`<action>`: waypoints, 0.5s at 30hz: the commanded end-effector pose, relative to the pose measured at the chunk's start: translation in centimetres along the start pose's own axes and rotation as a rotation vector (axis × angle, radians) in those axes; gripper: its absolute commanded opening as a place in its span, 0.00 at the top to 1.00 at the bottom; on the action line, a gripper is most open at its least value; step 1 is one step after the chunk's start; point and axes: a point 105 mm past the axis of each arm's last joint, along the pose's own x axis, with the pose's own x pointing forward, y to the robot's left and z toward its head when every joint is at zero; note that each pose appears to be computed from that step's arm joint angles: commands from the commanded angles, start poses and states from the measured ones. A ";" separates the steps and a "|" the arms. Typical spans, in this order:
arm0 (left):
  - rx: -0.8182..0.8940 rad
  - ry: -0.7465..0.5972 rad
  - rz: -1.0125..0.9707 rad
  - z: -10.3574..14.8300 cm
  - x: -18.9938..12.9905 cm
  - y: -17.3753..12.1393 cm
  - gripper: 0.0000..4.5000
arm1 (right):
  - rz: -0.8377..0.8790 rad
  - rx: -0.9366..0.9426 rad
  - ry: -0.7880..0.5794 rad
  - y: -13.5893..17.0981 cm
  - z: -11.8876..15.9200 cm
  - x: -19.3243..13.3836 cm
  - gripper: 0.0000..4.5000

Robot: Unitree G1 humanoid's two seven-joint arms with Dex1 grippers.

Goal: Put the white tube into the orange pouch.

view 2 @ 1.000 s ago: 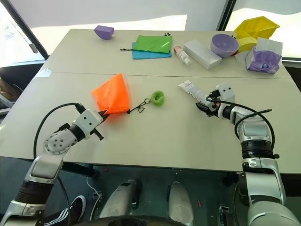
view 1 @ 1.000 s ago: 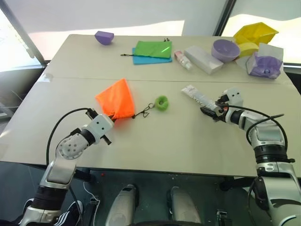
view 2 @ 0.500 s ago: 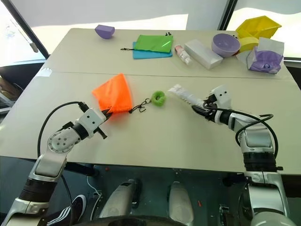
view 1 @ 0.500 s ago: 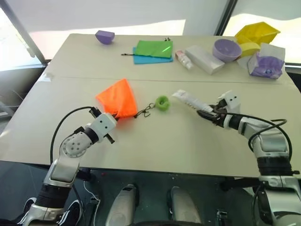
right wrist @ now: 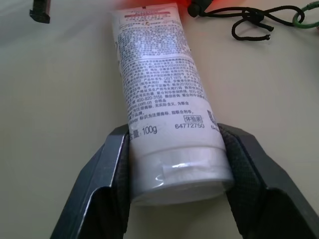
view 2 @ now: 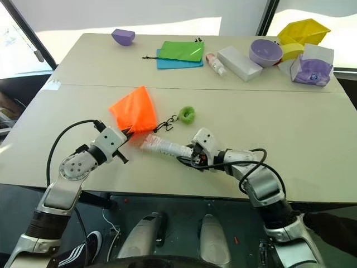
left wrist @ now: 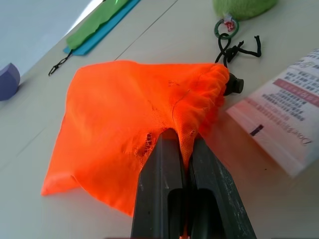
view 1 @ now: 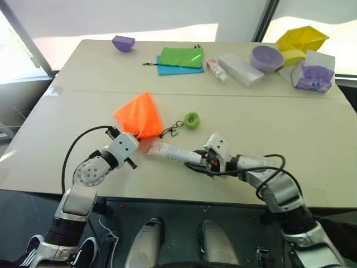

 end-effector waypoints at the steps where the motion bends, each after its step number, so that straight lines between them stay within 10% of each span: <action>1: 0.025 -0.037 0.028 1.3 -0.4 0.8 1.00 | -0.017 -0.029 -0.083 0.0 1.9 1.5 0.49; 15: 0.016 -0.058 0.017 2.4 -0.1 0.6 1.00 | -0.077 0.033 -0.202 0.5 4.5 3.6 0.49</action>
